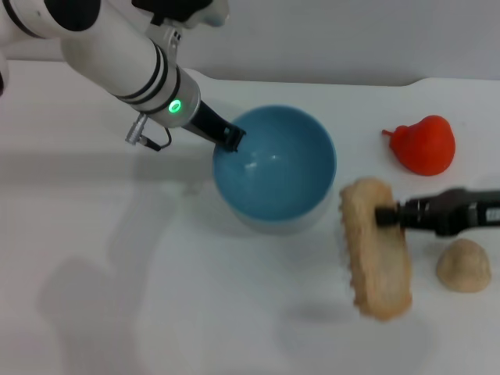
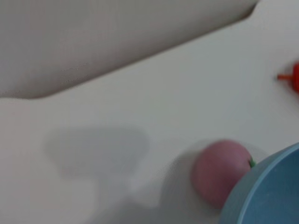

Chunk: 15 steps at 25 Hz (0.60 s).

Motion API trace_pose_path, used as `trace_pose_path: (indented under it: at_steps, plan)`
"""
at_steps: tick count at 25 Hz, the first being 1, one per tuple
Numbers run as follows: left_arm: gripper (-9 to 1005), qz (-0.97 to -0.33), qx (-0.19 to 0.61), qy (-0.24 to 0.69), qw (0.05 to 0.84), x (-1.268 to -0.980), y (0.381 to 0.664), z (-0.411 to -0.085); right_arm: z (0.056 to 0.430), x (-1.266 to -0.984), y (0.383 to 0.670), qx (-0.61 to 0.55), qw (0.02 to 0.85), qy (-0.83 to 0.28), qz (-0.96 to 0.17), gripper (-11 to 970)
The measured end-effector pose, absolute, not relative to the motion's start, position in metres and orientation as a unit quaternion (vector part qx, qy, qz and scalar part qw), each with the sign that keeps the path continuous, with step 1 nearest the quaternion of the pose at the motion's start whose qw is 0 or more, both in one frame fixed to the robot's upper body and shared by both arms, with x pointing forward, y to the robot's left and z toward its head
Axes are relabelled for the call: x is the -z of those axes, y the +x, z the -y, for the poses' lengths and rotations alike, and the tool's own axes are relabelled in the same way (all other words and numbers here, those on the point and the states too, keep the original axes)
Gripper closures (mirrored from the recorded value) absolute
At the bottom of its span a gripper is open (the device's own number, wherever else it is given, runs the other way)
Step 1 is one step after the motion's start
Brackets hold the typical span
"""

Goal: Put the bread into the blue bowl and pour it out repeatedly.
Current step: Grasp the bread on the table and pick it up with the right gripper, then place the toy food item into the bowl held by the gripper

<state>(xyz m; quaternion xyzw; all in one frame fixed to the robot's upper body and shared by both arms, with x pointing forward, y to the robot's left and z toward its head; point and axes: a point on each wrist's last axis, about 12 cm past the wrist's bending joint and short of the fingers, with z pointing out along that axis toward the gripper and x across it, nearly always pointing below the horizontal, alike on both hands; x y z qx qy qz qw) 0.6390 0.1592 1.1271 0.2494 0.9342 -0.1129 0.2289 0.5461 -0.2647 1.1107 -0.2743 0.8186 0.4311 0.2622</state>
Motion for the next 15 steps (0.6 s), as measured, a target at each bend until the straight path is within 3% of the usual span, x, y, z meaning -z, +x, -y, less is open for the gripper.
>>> trace_pose_path:
  at_steps: [8, 15]
  plan:
    - [998, -0.931, 0.122, 0.287, 0.191, -1.124, 0.626, -0.139, 0.269, -1.157, 0.567, -0.438, 0.461, -0.312, -0.706, 787]
    - [998, -0.920, 0.176, 0.298, 0.184, -1.124, 0.616, -0.117, 0.251, -1.142, 0.579, -0.411, 0.485, -0.330, -0.697, 816]
